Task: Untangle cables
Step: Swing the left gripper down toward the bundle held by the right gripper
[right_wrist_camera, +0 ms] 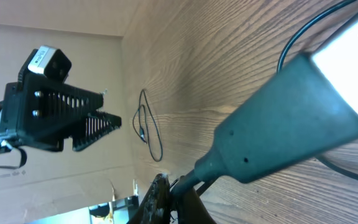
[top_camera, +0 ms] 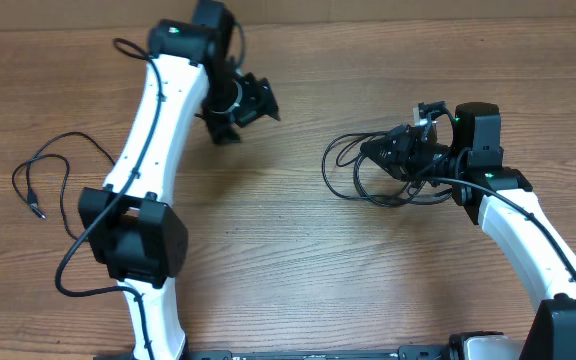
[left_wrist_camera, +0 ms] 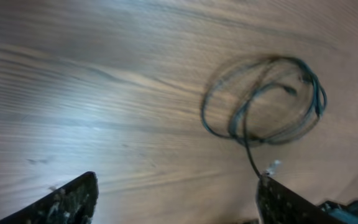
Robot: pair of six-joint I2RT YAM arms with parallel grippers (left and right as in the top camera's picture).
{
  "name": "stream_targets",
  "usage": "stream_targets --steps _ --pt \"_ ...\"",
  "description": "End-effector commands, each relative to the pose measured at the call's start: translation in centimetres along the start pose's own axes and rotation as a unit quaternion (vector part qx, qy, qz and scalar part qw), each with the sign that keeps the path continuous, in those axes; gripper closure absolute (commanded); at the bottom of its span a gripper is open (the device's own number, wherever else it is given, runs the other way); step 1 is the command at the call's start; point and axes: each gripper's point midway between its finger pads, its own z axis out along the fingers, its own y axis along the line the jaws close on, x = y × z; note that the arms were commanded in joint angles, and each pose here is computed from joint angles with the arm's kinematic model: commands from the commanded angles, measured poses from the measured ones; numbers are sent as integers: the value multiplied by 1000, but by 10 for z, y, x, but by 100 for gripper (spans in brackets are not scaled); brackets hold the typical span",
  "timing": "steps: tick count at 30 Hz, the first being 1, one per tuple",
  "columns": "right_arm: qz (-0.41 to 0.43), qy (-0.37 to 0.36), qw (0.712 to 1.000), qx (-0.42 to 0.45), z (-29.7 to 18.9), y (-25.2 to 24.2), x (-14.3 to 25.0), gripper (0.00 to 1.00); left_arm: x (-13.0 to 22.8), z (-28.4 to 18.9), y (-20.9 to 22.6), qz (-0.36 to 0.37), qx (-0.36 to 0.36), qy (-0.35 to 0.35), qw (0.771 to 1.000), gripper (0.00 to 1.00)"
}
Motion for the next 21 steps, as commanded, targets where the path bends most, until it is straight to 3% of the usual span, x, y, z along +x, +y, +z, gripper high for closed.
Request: stream_targets --steps 1,11,21 --pt "-3 5 1000 -13 -1 8 3 96 26 14 -26 12 22 38 999 21" --pt "-18 12 999 -31 0 17 5 96 91 39 -86 34 45 86 995 14" --pt "-85 26 990 -105 -5 51 5 96 110 34 -101 1 83 139 987 23"
